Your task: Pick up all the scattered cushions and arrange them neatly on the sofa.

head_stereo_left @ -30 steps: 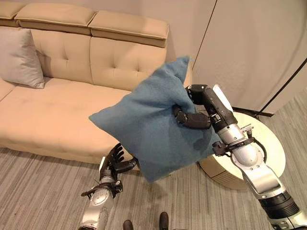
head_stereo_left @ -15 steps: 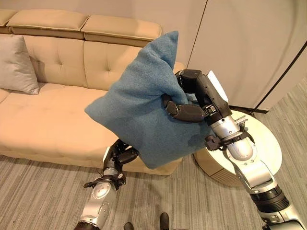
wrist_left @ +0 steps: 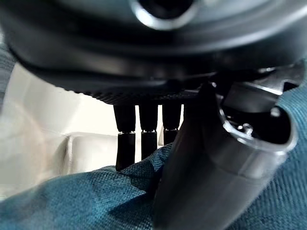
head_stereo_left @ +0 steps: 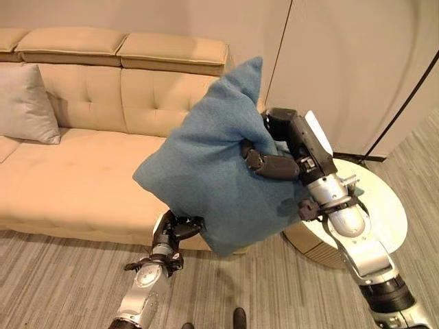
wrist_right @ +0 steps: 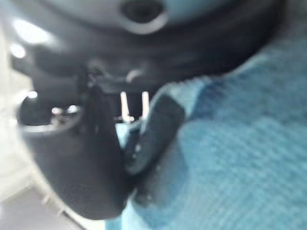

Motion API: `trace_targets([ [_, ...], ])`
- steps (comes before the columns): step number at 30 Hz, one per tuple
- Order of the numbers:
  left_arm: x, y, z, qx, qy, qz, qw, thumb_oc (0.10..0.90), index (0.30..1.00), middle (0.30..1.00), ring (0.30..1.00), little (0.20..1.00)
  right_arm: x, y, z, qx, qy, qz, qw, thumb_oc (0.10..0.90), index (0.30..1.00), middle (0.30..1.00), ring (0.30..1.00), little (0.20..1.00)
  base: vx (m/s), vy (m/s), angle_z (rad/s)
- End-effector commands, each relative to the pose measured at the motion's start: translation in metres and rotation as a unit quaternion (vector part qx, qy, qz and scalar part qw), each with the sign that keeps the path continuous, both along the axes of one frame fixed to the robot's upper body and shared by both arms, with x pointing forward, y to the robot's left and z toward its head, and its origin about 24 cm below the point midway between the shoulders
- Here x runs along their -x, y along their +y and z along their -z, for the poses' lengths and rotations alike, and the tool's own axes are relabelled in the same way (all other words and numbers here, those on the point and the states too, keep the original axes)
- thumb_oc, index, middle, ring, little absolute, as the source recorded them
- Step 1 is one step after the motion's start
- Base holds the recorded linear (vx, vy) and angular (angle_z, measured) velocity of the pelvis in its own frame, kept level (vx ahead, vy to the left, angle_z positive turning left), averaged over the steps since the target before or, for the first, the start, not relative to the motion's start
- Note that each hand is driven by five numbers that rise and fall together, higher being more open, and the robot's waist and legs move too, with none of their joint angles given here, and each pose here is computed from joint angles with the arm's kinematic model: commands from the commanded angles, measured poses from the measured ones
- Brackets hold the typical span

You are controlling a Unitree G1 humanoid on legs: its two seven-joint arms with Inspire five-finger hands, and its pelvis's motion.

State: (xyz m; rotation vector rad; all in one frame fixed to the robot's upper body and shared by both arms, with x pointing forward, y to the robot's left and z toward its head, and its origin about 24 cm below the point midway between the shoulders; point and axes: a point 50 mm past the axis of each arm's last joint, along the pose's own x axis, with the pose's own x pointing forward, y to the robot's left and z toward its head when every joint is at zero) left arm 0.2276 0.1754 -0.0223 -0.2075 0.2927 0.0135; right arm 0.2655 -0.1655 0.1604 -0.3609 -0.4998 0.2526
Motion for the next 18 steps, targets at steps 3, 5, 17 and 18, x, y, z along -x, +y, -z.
trace_targets([
  [3,-0.017,-0.01,-0.031,0.009,-0.107,0.064,0.992,0.4,0.3,0.3,0.3,0.3,0.006,0.006,0.002,-0.071,-0.022,-0.033,0.997,0.4,0.3,0.3,0.3,0.3,-0.02,-0.074,0.12],
  [5,-0.01,0.0,-0.026,0.001,-0.096,0.053,0.994,0.4,0.3,0.3,0.3,0.3,0.007,0.004,0.012,-0.073,0.0,-0.032,0.997,0.4,0.3,0.3,0.3,0.3,-0.09,-0.085,0.18],
  [17,0.001,0.018,-0.015,0.005,-0.071,0.029,0.997,0.4,0.3,0.3,0.3,0.3,0.012,-0.007,0.037,-0.058,0.061,-0.024,0.996,0.4,0.3,0.3,0.3,0.3,-0.05,0.009,0.91],
  [18,0.005,0.021,-0.012,-0.005,-0.063,0.028,0.998,0.4,0.3,0.3,0.3,0.3,0.01,-0.002,0.04,-0.05,0.067,-0.029,0.996,0.4,0.3,0.3,0.3,0.3,0.2,0.226,1.1],
])
